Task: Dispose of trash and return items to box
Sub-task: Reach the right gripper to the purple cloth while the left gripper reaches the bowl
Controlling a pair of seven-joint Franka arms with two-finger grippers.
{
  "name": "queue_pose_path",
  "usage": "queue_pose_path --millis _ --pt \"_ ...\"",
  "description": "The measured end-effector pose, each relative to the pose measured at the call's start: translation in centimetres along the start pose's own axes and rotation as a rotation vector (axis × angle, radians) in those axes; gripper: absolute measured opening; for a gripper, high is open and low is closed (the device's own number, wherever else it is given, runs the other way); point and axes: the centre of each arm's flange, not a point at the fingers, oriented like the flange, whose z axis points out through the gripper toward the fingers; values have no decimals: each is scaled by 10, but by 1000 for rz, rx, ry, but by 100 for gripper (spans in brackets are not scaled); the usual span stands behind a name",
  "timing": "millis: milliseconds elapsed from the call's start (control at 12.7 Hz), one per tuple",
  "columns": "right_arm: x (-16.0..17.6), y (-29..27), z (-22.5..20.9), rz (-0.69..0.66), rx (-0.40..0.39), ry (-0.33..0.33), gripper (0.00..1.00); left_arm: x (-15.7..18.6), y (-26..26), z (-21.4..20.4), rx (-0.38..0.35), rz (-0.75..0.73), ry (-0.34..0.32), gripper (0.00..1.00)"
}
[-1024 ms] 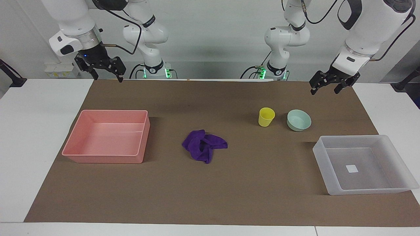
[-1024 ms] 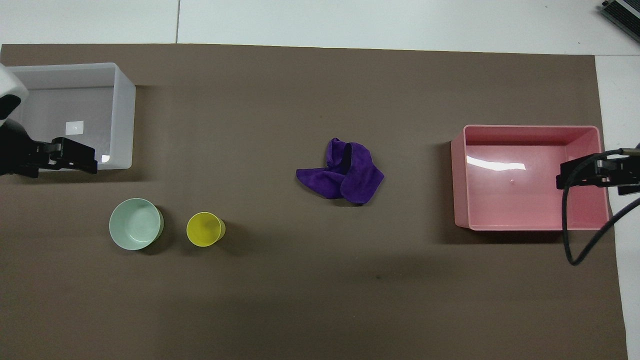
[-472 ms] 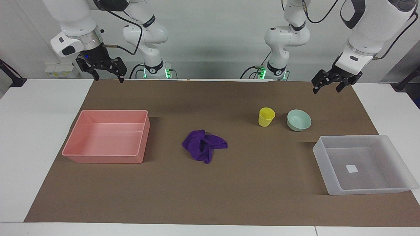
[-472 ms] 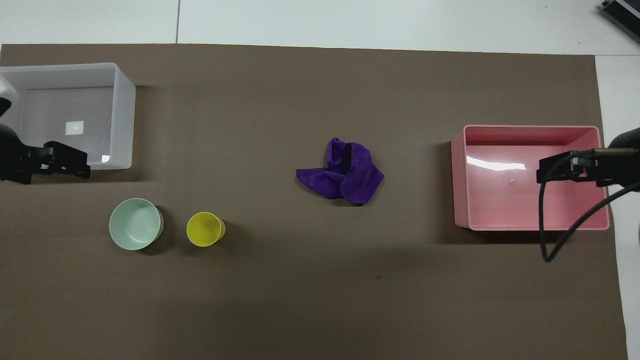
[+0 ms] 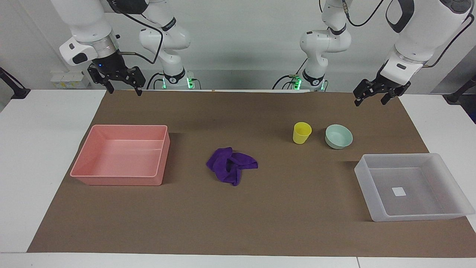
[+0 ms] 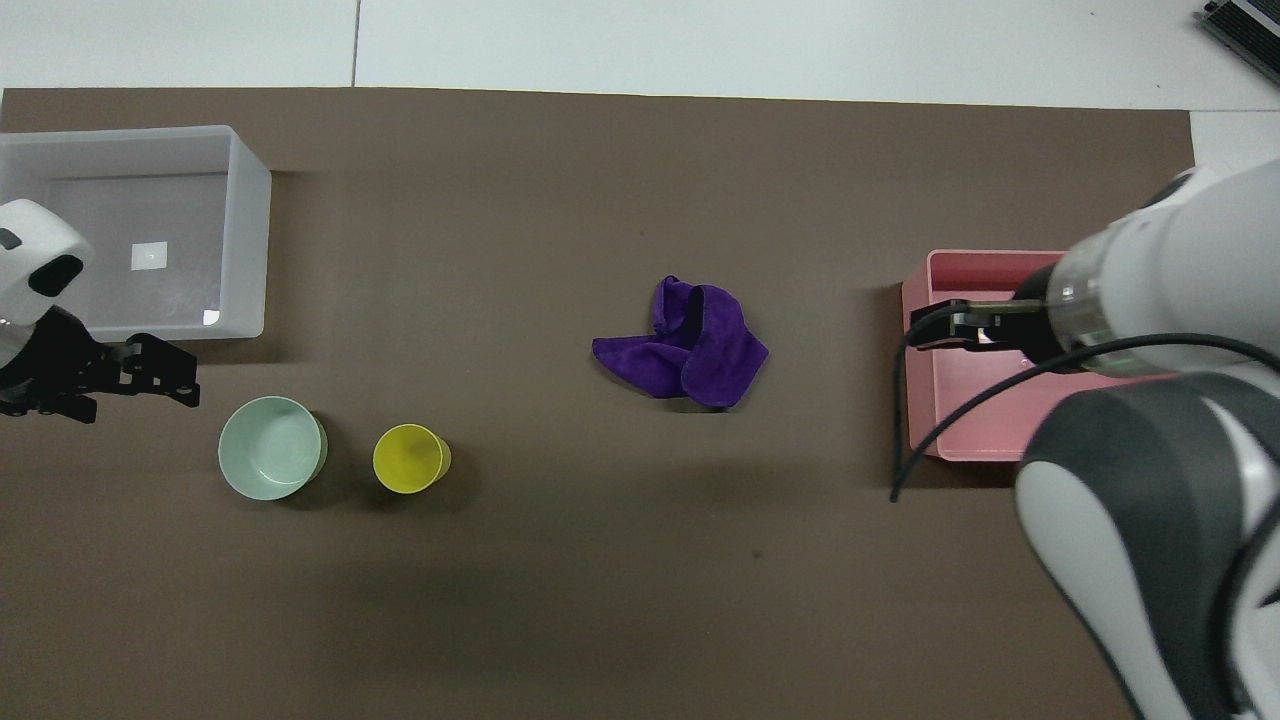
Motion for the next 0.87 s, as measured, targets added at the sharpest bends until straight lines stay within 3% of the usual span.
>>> queue_pose_path --millis 315,630,787,866 --pt "14 -104 101 -3 25 38 100 12 -23 87 -15 12 16 100" --pt "20 -160 186 4 64 91 100 7 -77 151 -179 38 0 100" --pt "19 -168 219 -5 57 75 100 7 -83 169 -211 32 -16 100" --pt "18 -169 228 -7 50 63 100 9 -80 175 -219 30 -22 92"
